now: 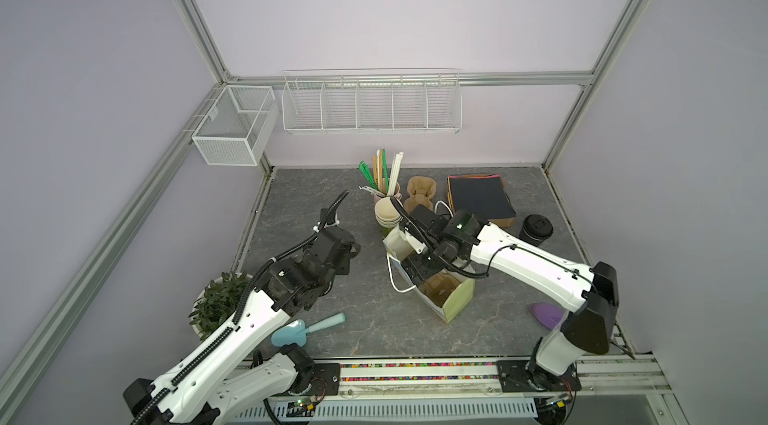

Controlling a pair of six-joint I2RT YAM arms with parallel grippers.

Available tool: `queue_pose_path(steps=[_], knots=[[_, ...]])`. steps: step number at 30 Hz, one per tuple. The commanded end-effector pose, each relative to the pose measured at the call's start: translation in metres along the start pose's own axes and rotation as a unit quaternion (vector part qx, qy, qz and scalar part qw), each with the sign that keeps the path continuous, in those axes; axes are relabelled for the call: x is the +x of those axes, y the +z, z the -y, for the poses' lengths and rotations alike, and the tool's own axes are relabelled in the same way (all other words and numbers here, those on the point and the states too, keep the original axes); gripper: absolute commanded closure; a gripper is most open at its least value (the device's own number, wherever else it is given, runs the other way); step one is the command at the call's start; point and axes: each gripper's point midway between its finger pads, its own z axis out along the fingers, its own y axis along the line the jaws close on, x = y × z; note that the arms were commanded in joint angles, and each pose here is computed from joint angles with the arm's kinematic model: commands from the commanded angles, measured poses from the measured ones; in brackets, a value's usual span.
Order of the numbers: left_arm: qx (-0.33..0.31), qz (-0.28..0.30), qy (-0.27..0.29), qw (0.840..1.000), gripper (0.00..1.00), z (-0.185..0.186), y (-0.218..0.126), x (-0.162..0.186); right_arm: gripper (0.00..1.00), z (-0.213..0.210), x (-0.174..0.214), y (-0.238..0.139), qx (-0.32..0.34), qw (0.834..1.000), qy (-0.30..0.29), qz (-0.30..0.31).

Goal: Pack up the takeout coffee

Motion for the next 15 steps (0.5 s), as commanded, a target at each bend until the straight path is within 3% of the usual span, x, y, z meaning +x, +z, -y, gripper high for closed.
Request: queue_pose_path(steps=[1,11,15], knots=[[-0.003,-0.004,0.006,1.0,0.53,-0.003,-0.002,-0.001,0.11,-0.005,0.004,-0.009,-0.014,1.0,-0.008,0.001],[0.015,0.005,-0.002,1.0,0.53,0.0,-0.007,-0.003,0.1,-0.006,0.007,-0.006,-0.027,1.0,-0.008,-0.004],[0.074,0.031,-0.029,0.996,0.52,0.009,-0.025,-0.013,0.1,-0.002,0.005,-0.009,-0.029,1.0,-0.003,0.002]])
